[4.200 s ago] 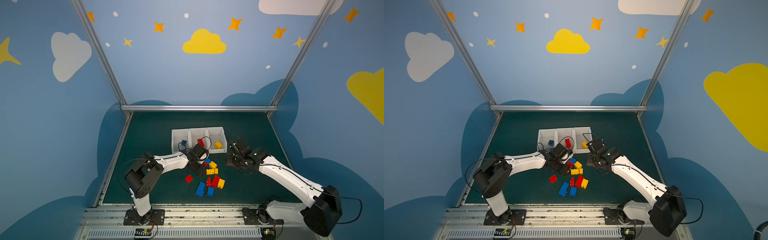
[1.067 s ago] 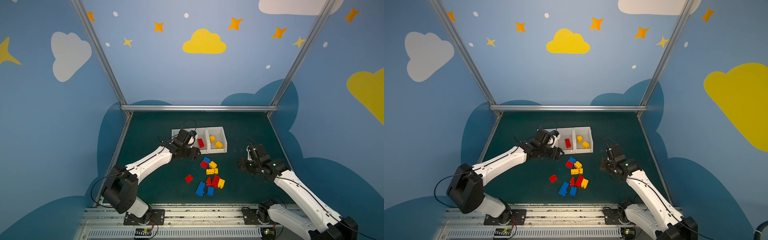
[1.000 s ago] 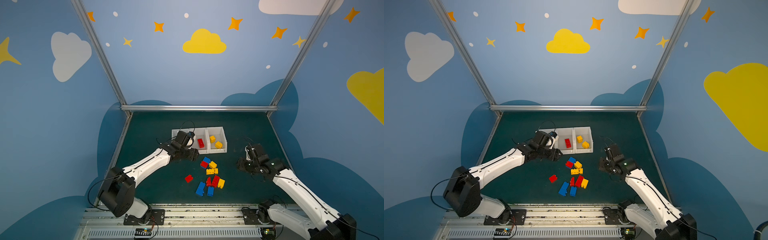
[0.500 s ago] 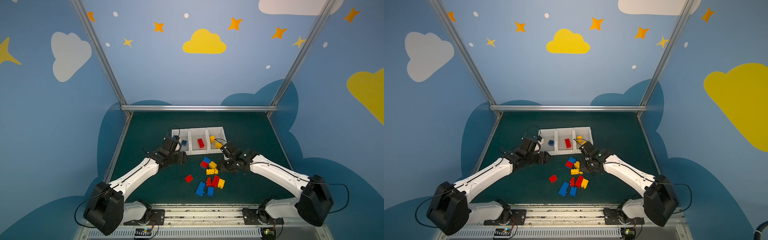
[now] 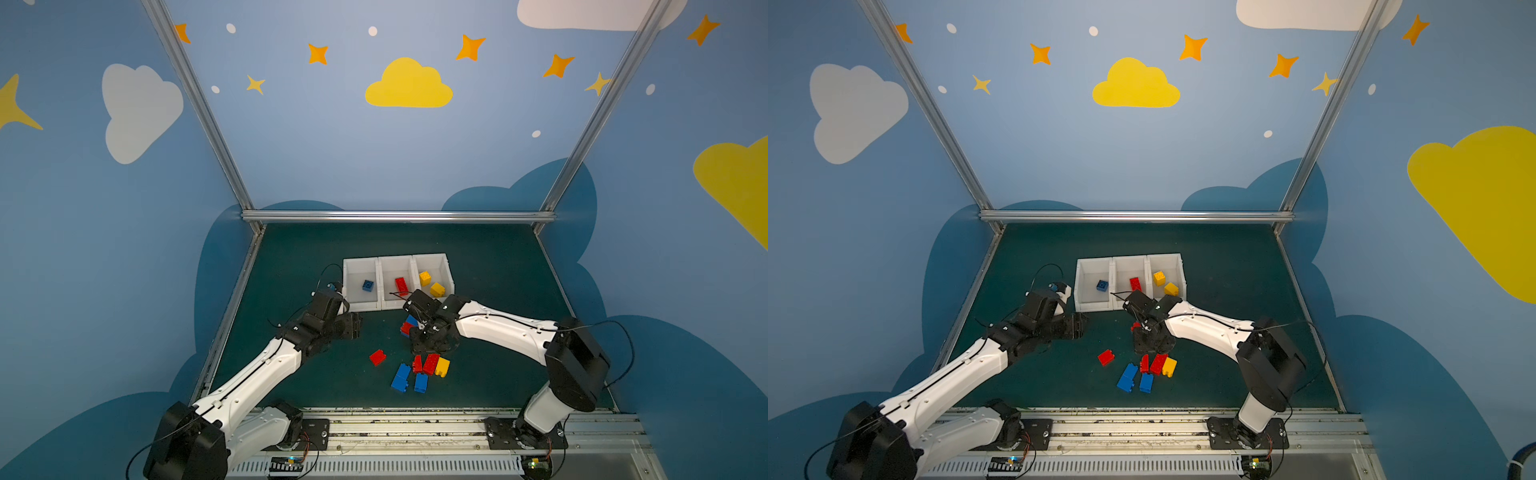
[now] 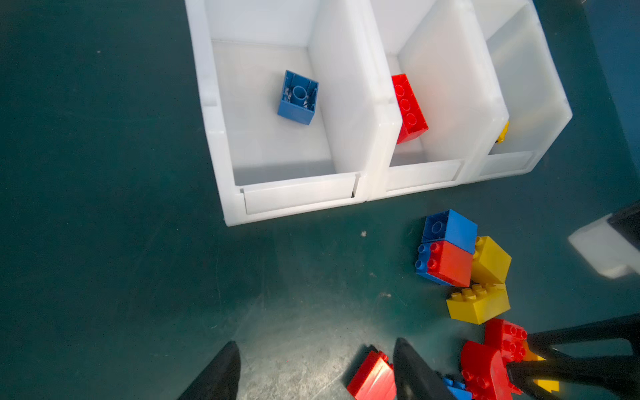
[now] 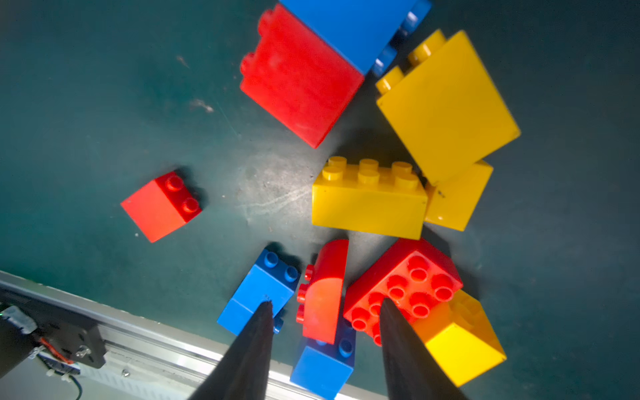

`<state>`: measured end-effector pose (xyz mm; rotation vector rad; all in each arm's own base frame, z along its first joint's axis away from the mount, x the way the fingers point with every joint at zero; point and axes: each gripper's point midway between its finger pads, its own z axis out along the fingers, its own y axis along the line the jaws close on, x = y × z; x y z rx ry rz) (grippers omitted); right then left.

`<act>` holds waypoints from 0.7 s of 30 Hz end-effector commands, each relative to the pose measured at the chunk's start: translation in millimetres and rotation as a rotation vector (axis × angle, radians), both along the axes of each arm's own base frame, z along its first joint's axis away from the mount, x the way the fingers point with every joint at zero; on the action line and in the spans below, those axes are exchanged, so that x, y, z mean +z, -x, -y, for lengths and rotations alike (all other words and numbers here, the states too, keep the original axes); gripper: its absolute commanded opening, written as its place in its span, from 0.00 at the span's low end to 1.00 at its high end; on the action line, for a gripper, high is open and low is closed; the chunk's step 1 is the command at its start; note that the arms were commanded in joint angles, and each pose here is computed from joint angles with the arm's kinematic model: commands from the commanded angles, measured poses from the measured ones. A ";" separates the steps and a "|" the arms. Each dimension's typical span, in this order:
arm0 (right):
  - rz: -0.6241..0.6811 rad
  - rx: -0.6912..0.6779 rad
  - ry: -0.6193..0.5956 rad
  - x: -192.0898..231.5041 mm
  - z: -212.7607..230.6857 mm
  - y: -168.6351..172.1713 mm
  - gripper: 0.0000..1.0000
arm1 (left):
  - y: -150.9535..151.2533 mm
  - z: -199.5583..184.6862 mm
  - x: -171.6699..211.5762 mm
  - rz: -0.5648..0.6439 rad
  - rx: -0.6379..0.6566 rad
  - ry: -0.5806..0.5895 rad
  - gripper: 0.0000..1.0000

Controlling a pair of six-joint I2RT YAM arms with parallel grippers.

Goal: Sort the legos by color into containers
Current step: 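Grasp a red curved brick in the pile with the right gripper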

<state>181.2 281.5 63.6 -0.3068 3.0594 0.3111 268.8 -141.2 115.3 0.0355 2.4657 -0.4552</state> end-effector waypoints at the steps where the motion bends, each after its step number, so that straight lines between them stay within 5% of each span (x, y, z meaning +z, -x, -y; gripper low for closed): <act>1: -0.025 0.017 0.036 -2.9 -1.5 8.6 0.50 | -1.0 -3.0 3.6 0.018 0.025 0.013 0.70; 21: -0.073 0.069 0.141 -36.8 -10.1 23.9 0.34 | 10.8 -6.5 -3.5 0.013 0.040 0.045 0.70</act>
